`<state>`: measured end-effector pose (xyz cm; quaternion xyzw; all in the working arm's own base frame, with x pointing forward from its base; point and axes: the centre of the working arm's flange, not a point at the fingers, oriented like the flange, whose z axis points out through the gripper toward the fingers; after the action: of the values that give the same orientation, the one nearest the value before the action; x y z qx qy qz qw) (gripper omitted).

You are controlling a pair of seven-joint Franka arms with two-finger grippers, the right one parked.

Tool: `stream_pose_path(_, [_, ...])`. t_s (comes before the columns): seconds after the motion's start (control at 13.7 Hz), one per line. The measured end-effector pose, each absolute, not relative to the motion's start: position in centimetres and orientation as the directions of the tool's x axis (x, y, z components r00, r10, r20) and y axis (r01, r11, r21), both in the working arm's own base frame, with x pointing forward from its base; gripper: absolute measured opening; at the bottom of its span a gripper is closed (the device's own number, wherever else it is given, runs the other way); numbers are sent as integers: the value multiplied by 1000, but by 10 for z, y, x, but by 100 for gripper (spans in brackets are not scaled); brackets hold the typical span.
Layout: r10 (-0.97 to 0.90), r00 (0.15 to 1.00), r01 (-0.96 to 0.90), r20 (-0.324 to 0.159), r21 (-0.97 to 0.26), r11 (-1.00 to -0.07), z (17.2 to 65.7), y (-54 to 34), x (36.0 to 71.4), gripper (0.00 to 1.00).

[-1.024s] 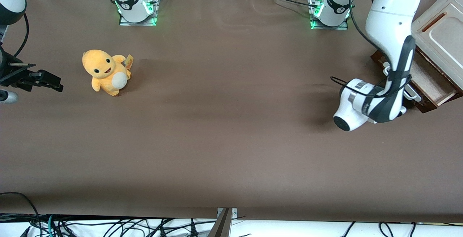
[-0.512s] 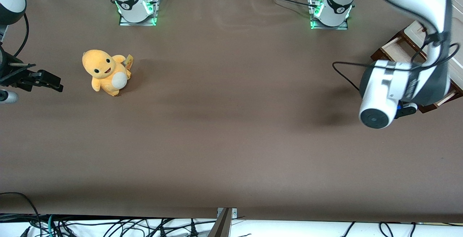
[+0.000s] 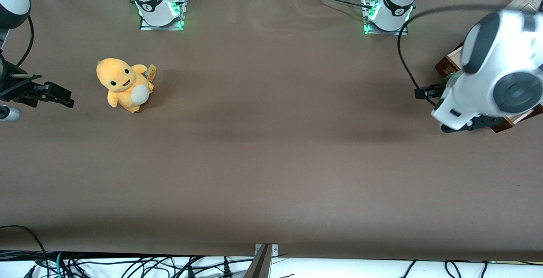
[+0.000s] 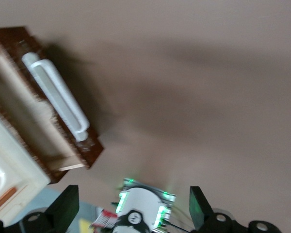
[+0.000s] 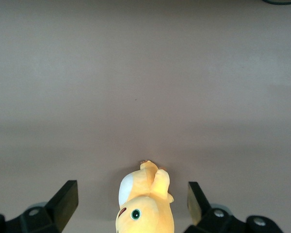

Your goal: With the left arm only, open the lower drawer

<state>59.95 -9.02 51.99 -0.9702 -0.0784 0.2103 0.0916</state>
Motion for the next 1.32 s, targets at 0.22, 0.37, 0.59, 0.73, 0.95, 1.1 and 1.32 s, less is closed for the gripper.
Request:
stream_pose_path(0.22, [72,930,52,-361,-64,-997,563,-103,589,100])
stream_pose_path(0.37, [45,961,38,-272,-31,-999,584,-104,590,100])
stream_pose_path(0.59, [69,989,70,-128,6,-998,590,-84,596,100])
stream_pose_path(0.73, [90,988,91,-123,10,-996,578,-58,594,100])
stream_pose_path(0.95, [93,994,94,-51,17,-995,574,-47,581,100])
stream_pose_path(1.1, [84,996,85,-32,19,-996,575,-51,559,100])
stream_pose_path(1.32, [71,997,71,-25,19,-997,579,-57,541,100])
